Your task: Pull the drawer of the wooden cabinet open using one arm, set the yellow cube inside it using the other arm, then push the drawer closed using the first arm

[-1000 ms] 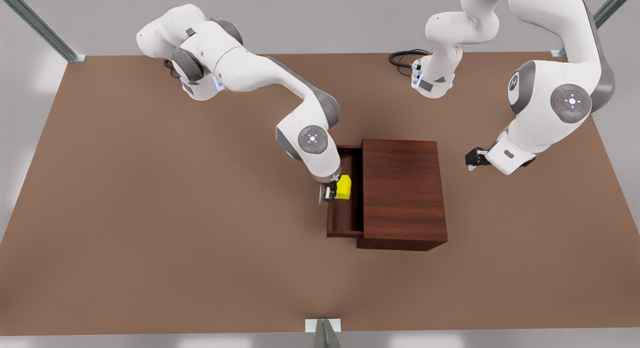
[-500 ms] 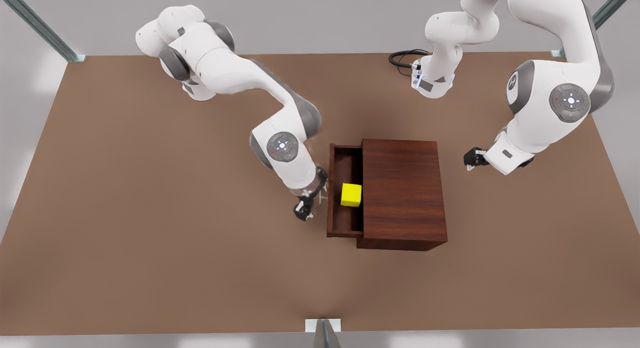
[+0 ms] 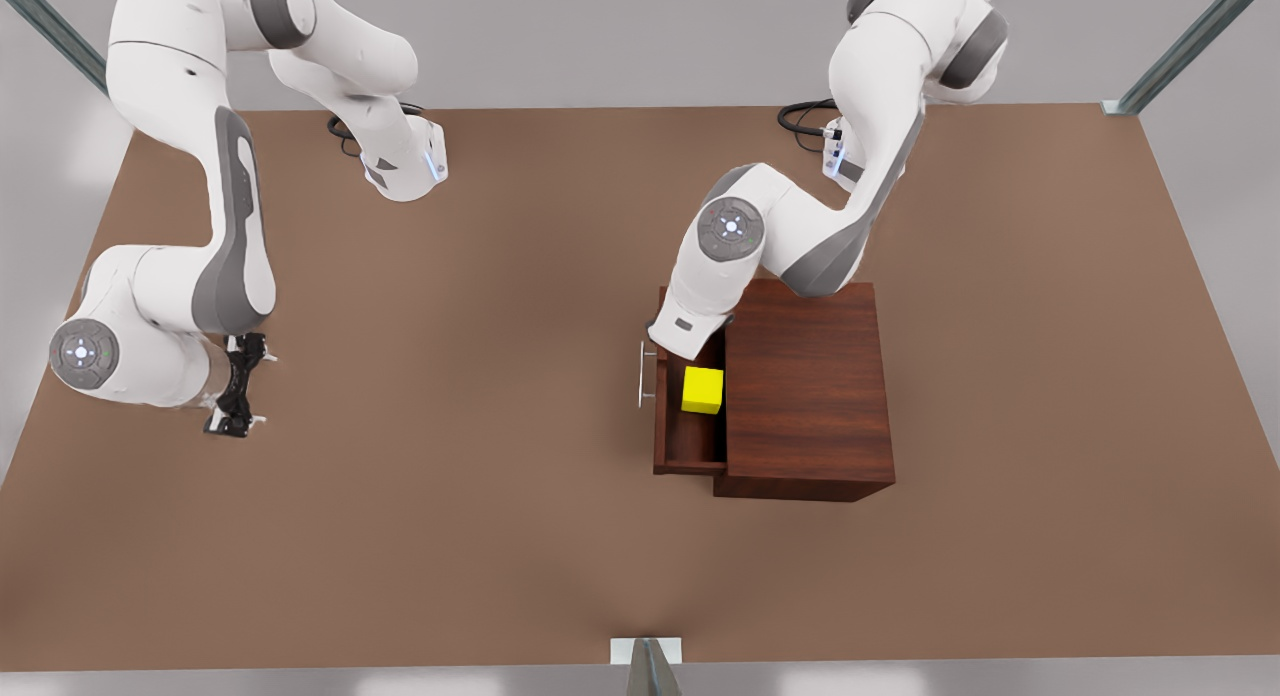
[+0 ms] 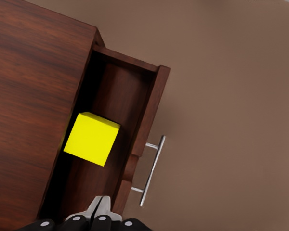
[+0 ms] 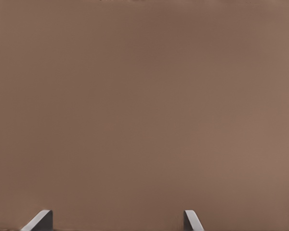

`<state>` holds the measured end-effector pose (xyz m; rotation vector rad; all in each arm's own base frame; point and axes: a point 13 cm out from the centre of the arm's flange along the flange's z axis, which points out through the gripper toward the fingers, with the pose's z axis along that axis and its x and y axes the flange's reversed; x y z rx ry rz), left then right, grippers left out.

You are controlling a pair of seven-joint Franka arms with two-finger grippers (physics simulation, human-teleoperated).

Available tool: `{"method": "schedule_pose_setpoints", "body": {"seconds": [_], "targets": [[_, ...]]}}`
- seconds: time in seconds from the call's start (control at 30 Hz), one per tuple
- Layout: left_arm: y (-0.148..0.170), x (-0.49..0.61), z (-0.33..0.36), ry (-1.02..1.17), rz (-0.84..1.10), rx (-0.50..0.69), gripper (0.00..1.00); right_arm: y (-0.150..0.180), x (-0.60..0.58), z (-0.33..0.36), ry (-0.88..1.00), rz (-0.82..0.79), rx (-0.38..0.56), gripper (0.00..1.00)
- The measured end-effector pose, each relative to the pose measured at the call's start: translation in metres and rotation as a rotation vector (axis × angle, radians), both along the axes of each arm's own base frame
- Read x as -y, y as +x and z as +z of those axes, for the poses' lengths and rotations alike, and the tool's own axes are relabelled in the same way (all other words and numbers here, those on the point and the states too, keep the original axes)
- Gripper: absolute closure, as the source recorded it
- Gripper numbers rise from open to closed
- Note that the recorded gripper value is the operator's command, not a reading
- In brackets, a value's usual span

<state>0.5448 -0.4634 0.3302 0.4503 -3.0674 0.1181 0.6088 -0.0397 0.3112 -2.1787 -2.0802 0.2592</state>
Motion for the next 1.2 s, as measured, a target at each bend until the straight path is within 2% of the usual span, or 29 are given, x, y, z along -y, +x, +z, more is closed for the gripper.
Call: {"method": "schedule_pose_setpoints", "body": {"seconds": [0.23, 0.5, 0.67, 0.87, 1.2], "targets": [[0.005, 0.073, -0.062, -0.04, 0.36, 0.091, 0.98, -0.001, -0.002, -0.012, 0.097, 0.498, -0.031, 0.0], [-0.019, 0.114, -0.121, -0.009, 0.588, 0.164, 0.98, 0.0, -0.002, -0.013, 0.174, 0.861, -0.044, 0.0], [-0.015, 0.103, -0.157, 0.03, 0.726, 0.183, 0.98, 0.001, -0.002, -0.013, 0.207, 1.018, -0.05, 0.0], [-0.008, 0.08, -0.156, 0.093, 0.845, 0.219, 0.98, 0.001, -0.002, -0.013, 0.238, 1.155, -0.053, 0.0], [0.021, 0.004, -0.155, 0.246, 1.012, 0.271, 0.98, 0.001, -0.003, -0.013, 0.27, 1.301, -0.058, 0.0]]}}
